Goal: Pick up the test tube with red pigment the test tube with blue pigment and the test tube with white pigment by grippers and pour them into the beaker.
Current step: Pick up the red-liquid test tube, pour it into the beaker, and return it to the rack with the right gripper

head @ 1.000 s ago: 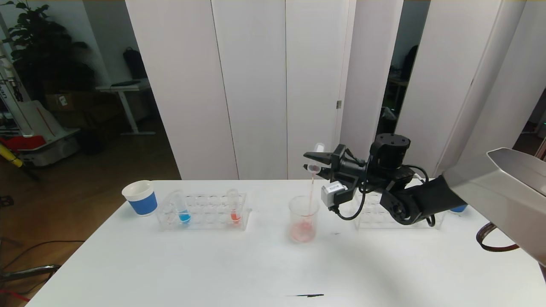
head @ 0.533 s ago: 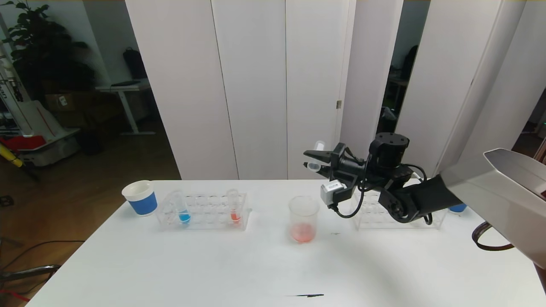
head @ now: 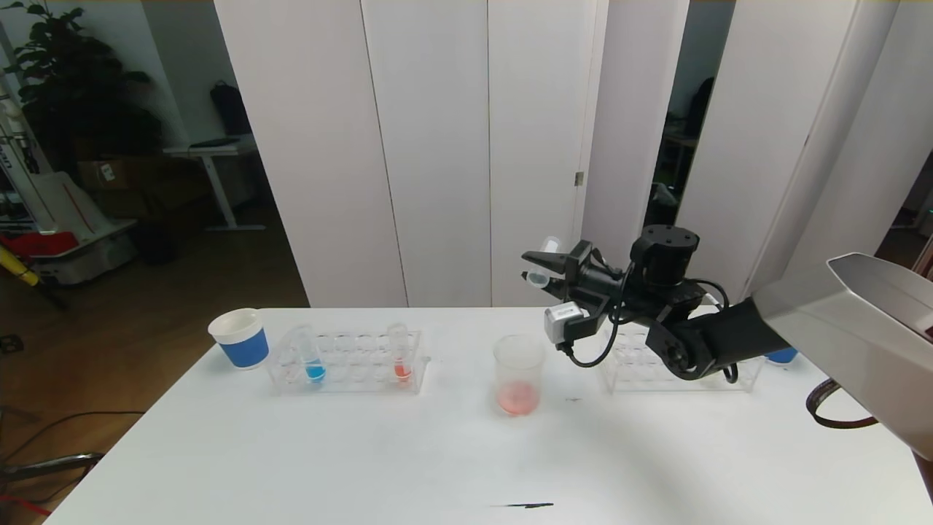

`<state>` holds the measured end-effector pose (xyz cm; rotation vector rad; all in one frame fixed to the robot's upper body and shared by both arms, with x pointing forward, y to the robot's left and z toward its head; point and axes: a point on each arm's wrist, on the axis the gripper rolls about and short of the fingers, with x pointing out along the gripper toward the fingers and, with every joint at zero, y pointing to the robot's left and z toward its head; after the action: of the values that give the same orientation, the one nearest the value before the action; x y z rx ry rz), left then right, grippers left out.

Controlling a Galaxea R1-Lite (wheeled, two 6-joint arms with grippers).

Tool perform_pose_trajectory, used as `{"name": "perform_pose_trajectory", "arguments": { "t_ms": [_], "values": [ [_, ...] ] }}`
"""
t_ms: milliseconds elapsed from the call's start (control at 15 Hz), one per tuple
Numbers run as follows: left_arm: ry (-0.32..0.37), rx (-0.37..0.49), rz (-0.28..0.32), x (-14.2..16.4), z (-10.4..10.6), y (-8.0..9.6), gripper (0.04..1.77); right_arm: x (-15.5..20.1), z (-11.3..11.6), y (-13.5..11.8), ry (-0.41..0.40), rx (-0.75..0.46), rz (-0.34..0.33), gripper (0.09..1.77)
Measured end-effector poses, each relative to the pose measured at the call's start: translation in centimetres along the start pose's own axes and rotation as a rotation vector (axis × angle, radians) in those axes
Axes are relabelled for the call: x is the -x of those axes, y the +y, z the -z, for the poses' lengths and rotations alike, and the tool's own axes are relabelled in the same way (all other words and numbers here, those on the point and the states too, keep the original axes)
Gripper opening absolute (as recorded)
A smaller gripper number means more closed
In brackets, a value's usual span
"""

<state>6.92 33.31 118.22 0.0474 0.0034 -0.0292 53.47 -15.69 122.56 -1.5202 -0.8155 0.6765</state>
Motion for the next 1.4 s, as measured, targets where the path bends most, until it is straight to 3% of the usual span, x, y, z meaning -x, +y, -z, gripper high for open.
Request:
{"name": "perform_pose_trajectory", "arguments": {
  "t_ms": [267, 733, 1067, 1400],
  "values": [
    [0.0, 0.0, 0.0, 0.0, 0.0, 0.0, 1.75, -0.1, 0.1, -0.7, 0.142, -0.117, 0.012, 0.58],
    [0.0, 0.0, 0.0, 0.0, 0.0, 0.0, 1.75, 0.4, 0.5, -2.0, 0.437, -0.533, 0.128, 0.58],
    [0.0, 0.0, 0.0, 0.0, 0.0, 0.0, 1.75, 0.6, 0.2, -2.4, 0.562, -0.922, 0.274, 0.58],
    [0.0, 0.0, 0.0, 0.0, 0.0, 0.0, 1.75, 2.2, -1.2, -2.3, 0.589, -1.312, 0.361, 0.58]
  ]
}}
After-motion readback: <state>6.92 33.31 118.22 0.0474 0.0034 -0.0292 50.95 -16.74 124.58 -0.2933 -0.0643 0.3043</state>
